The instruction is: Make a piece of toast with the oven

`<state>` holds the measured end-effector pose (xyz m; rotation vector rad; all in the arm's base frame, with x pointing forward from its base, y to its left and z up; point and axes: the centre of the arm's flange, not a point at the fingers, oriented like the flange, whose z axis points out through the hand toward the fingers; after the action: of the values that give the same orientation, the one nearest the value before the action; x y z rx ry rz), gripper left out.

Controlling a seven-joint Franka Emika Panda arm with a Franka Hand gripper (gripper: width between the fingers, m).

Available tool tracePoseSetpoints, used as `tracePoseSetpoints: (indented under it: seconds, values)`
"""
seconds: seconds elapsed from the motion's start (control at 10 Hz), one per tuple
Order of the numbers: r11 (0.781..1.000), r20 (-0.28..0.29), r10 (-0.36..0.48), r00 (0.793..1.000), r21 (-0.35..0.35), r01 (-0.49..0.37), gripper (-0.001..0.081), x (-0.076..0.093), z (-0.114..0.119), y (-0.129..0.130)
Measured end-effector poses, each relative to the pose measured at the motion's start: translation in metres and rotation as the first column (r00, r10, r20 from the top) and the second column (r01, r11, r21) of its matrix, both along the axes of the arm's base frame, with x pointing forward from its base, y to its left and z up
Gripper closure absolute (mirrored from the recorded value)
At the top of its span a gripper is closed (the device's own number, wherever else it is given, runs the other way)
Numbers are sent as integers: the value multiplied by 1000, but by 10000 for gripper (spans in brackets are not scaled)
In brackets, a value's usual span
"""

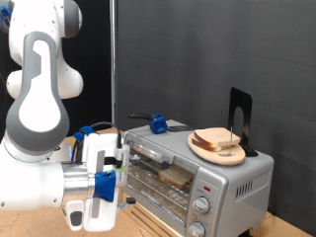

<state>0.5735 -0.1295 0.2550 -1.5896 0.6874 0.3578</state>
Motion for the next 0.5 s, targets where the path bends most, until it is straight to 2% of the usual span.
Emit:
tracePoseSetpoints:
  seconds: [0.1, 0.2, 0.3, 0.5]
  values:
    - [999, 18, 18, 1000, 44, -19, -2, 3, 2, 3]
    - [998, 56, 16, 998, 62, -19, -2, 13, -1, 5]
    - [998, 92, 5, 996, 68, -11, -2, 26, -9, 8]
    - [997, 113, 0, 994, 78, -9, -2, 48, -32, 14]
